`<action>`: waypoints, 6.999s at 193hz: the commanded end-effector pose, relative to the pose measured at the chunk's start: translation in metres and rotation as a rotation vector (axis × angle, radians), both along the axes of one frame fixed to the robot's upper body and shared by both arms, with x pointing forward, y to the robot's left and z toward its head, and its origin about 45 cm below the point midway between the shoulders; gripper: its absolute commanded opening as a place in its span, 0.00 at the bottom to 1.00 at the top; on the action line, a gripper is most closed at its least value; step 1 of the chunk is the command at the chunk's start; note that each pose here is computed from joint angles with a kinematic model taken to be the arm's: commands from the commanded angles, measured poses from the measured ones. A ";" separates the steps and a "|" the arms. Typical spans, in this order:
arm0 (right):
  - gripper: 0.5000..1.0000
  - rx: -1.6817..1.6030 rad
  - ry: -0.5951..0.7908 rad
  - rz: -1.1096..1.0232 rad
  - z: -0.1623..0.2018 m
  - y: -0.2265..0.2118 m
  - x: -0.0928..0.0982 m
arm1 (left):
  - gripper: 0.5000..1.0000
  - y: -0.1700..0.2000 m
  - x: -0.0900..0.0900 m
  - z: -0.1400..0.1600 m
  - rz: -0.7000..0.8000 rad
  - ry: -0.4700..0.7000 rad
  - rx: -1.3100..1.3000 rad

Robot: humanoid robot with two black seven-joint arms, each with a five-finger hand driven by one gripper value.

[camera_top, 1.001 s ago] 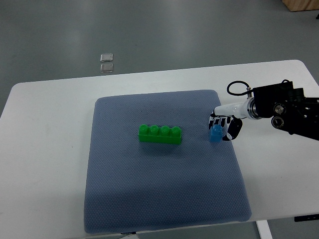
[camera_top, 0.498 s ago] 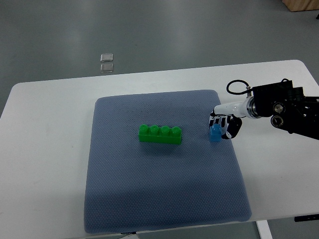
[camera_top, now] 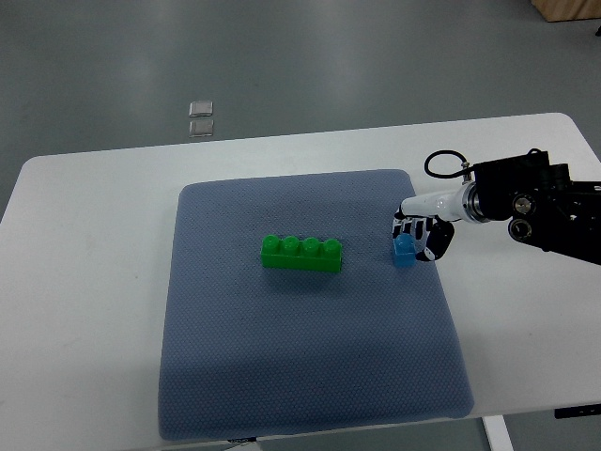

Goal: Stack blue block on green block with right hand

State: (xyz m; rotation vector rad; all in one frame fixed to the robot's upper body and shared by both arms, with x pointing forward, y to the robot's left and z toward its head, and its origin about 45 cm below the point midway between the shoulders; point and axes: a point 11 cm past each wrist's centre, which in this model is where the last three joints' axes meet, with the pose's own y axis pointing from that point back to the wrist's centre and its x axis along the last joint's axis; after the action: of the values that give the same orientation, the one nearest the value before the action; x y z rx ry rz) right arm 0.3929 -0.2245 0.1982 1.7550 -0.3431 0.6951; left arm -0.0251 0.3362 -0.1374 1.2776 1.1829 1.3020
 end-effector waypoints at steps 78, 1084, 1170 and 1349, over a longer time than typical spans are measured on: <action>0.25 -0.001 0.001 0.009 -0.003 0.002 -0.001 | 1.00 0.000 0.000 0.000 0.000 0.000 0.000; 0.00 0.263 -0.262 0.477 0.097 0.091 0.008 | 1.00 0.000 0.000 0.000 0.000 0.000 0.000; 0.00 0.291 -0.256 0.554 0.076 0.126 -0.001 | 1.00 0.000 0.000 0.000 0.000 0.000 0.000; 0.00 0.224 -0.286 0.608 0.053 0.124 0.004 | 1.00 0.000 0.000 0.000 0.000 0.000 0.000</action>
State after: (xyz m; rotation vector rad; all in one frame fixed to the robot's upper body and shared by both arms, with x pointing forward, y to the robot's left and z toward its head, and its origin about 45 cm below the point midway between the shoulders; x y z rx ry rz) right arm 0.3967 -0.0998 0.2530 1.9972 -0.0757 1.3938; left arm -0.0251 0.3362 -0.1374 1.2776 1.1828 1.3020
